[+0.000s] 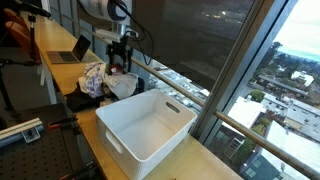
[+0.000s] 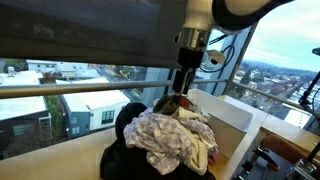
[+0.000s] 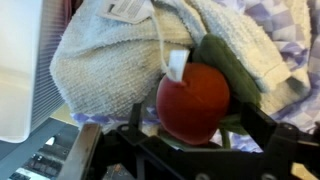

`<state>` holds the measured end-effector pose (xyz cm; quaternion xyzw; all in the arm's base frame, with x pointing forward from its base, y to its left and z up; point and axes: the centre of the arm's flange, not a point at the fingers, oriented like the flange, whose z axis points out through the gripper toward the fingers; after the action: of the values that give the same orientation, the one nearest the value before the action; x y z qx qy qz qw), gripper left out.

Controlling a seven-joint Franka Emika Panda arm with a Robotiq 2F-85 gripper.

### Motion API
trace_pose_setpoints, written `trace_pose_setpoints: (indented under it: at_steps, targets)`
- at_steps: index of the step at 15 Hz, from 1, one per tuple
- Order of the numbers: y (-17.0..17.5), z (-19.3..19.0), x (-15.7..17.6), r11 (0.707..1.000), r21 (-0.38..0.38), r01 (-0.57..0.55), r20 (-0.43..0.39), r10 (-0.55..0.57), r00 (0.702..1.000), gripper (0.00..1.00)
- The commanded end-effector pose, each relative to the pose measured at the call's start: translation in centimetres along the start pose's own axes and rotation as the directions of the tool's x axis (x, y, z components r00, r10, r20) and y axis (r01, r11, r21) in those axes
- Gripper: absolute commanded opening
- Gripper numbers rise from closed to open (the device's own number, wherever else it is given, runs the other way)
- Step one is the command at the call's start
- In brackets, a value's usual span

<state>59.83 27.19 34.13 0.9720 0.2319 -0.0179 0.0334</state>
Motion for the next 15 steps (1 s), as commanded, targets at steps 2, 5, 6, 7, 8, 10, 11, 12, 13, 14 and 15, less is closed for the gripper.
trace_pose_setpoints:
  at_steps: [2, 5, 6, 7, 8, 10, 11, 12, 13, 14, 15]
  targets:
    - [-4.0, 2.0, -0.2, 1.000, -0.002, 0.016, -0.015, -0.017, 1.000, 1.00]
    - [-4.8, 4.5, -0.6, 1.000, 0.011, 0.015, -0.008, -0.015, 1.000, 1.00]
    - [-4.7, 5.6, -0.8, 1.000, 0.012, 0.011, -0.004, -0.011, 1.000, 1.00]
    - [-4.4, 6.5, -1.1, 1.000, 0.015, 0.006, 0.001, -0.006, 1.000, 1.00]
    - [-4.0, 7.5, -1.3, 1.000, 0.020, 0.000, 0.004, 0.000, 1.000, 1.00]
    - [-3.0, 9.5, -1.4, 0.999, 0.027, -0.016, 0.009, 0.016, 1.000, 1.00]
    - [-2.7, 10.1, -1.4, 0.999, 0.029, -0.022, 0.011, 0.022, 1.000, 1.00]
    - [-2.5, 10.6, -1.5, 0.999, 0.031, -0.025, 0.010, 0.025, 1.000, 0.84]
    - [-2.5, 10.9, -1.5, 0.999, 0.035, -0.026, 0.004, 0.026, 1.000, 0.74]
    - [-2.5, 11.0, -1.4, 0.999, 0.036, -0.028, -0.001, 0.028, 1.000, 0.65]
    - [-2.7, 10.9, -1.3, 0.999, 0.035, -0.024, -0.009, 0.024, 1.000, 0.58]
